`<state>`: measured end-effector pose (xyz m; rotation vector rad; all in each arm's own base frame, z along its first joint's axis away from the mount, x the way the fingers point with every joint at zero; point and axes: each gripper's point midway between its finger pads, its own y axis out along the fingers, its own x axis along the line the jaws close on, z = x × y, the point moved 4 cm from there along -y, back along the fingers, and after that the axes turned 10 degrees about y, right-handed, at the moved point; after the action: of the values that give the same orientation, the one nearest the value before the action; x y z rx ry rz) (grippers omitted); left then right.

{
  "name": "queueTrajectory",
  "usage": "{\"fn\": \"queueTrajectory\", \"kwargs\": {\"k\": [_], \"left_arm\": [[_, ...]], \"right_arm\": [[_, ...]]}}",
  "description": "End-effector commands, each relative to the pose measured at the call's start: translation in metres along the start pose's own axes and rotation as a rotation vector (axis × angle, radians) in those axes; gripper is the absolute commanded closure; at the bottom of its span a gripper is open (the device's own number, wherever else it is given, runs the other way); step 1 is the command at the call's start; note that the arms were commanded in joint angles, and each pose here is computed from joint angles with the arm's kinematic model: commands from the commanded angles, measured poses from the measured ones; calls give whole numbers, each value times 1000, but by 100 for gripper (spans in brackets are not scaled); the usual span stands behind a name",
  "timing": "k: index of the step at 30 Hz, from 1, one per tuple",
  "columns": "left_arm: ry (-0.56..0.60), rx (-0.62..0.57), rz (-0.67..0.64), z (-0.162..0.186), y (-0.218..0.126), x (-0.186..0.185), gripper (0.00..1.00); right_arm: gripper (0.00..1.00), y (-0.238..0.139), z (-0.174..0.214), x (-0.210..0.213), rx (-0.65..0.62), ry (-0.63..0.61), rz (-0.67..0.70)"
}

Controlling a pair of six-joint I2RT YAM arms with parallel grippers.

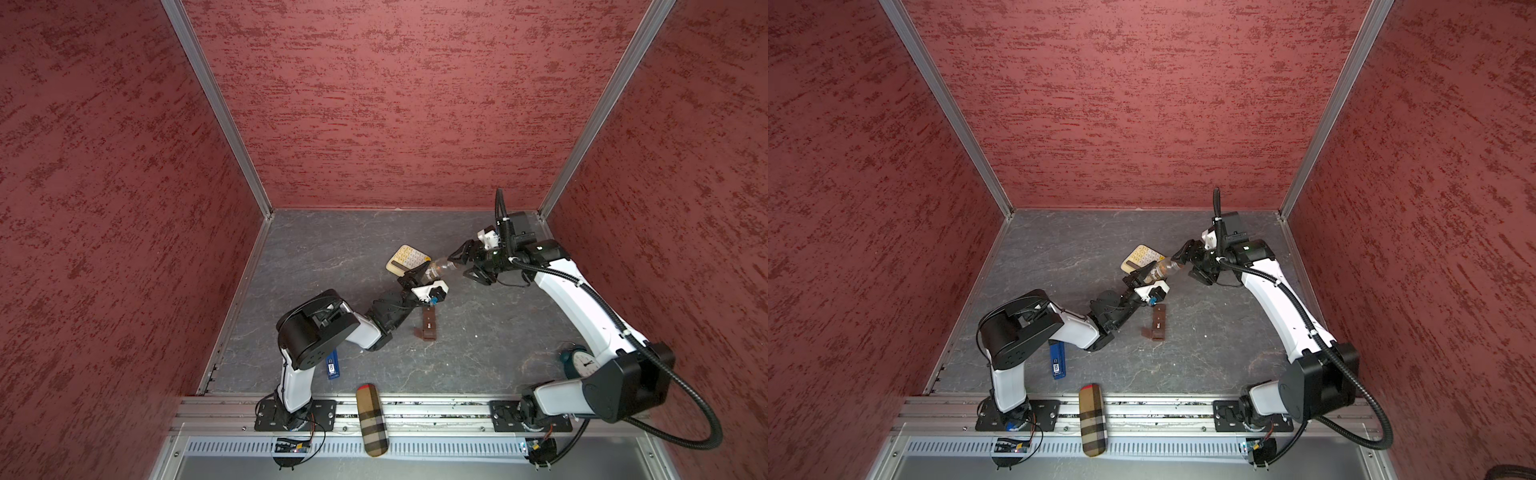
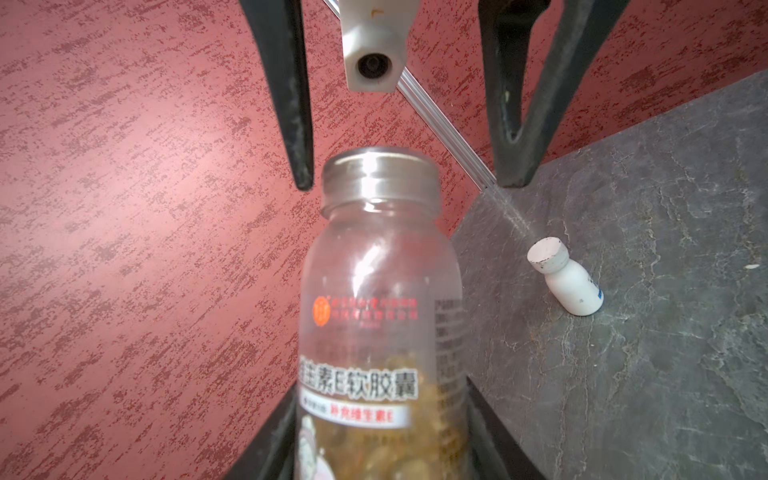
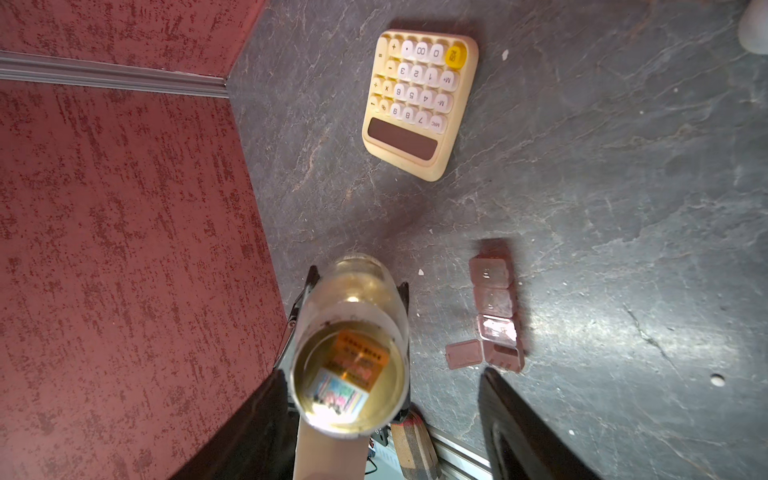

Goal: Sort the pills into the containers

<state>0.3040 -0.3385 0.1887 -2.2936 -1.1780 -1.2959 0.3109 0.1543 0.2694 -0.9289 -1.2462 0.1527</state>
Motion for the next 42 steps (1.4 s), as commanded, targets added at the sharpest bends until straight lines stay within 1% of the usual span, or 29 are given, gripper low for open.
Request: {"fn": "queueTrajectory", "kwargs": {"k": [1, 6, 10, 16, 20, 23, 28, 38, 42], "left_arm": [[9, -21, -29, -4, 2, 0, 100], [0, -28, -18, -5, 1, -2, 100], [-1, -25, -13, -4, 0, -4, 100], [-16, -34, -6, -5, -2, -4, 100], [-36, -47, 0, -6, -3, -2, 100], [-36, -54, 2, -7, -2, -2, 100], [-44, -67, 12, -10, -2, -4, 100], [-52, -80, 23, -12, -3, -5, 100], [-56, -86, 52, -12, -5, -8, 100]], "right_arm": [[30, -7, -4, 17, -17, -30, -87], [37, -4, -6, 15, -21, -29, -107], [45, -3, -6, 19, -11, -37, -124], [54, 0, -4, 16, 13, -29, -124], [55, -1, -2, 16, 24, -36, -120], [50, -1, -1, 14, 31, -42, -107], [48, -1, 0, 12, 34, -43, -102], [57, 3, 3, 6, 50, -43, -92], [62, 2, 7, 2, 58, -52, -86]]}}
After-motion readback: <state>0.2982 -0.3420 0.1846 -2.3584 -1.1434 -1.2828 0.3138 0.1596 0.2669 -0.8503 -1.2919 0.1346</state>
